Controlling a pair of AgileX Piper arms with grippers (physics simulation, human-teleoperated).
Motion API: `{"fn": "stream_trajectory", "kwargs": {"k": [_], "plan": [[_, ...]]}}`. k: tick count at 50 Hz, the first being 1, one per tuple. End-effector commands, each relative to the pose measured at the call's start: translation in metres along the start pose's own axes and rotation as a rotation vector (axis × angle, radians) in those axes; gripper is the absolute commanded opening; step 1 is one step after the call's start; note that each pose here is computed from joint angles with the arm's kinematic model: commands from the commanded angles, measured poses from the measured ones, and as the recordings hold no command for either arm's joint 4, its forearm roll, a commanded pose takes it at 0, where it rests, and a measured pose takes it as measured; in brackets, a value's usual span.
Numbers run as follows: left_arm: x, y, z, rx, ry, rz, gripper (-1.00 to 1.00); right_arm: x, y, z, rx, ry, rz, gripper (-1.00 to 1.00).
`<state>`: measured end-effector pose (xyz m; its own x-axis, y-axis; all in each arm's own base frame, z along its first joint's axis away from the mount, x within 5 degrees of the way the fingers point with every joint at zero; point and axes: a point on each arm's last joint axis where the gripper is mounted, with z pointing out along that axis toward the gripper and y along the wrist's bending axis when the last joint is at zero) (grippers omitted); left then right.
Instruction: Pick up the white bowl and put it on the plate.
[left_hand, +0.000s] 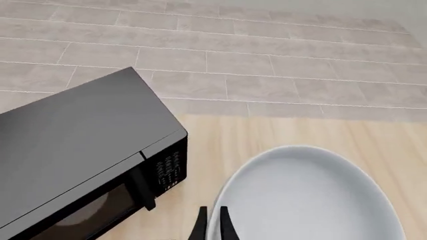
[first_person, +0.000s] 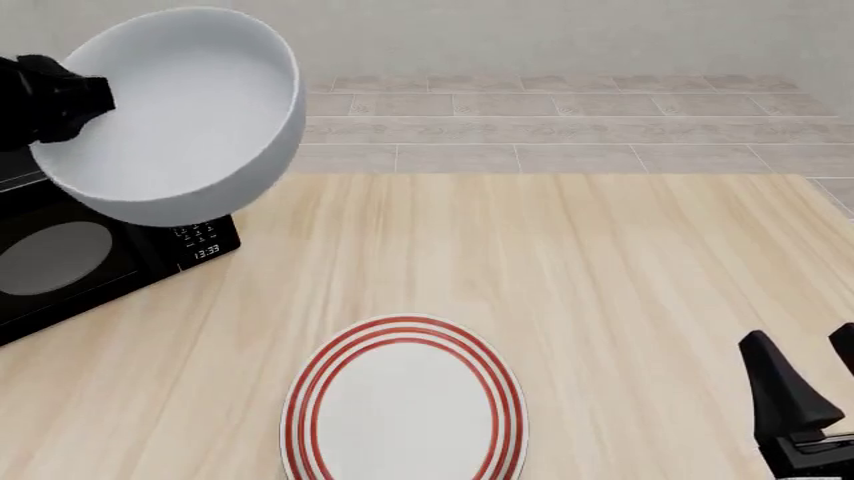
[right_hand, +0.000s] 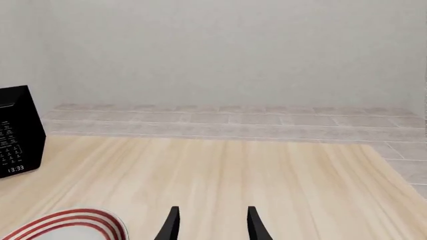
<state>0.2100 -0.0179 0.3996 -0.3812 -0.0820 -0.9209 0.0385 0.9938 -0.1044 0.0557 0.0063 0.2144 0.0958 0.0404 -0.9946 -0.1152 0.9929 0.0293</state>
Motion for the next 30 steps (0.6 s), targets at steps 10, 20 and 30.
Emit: {"fn": "stream_trajectory", "kwargs": {"k": [10,20,30], "plan": [[0.028,-0.018,-0.014,0.109,-0.006,0.089,-1.00,-0.001,0.000,0.000,0.006,-0.009,0.001,1.00],[0.048,-0.035,-0.008,0.198,0.027,0.114,-1.00,0.000,0.000,0.000,0.009,-0.006,0.001,1.00],[0.068,-0.045,-0.001,0.253,0.049,0.144,-1.00,0.000,-0.001,0.000,0.013,-0.004,0.003,1.00]]}}
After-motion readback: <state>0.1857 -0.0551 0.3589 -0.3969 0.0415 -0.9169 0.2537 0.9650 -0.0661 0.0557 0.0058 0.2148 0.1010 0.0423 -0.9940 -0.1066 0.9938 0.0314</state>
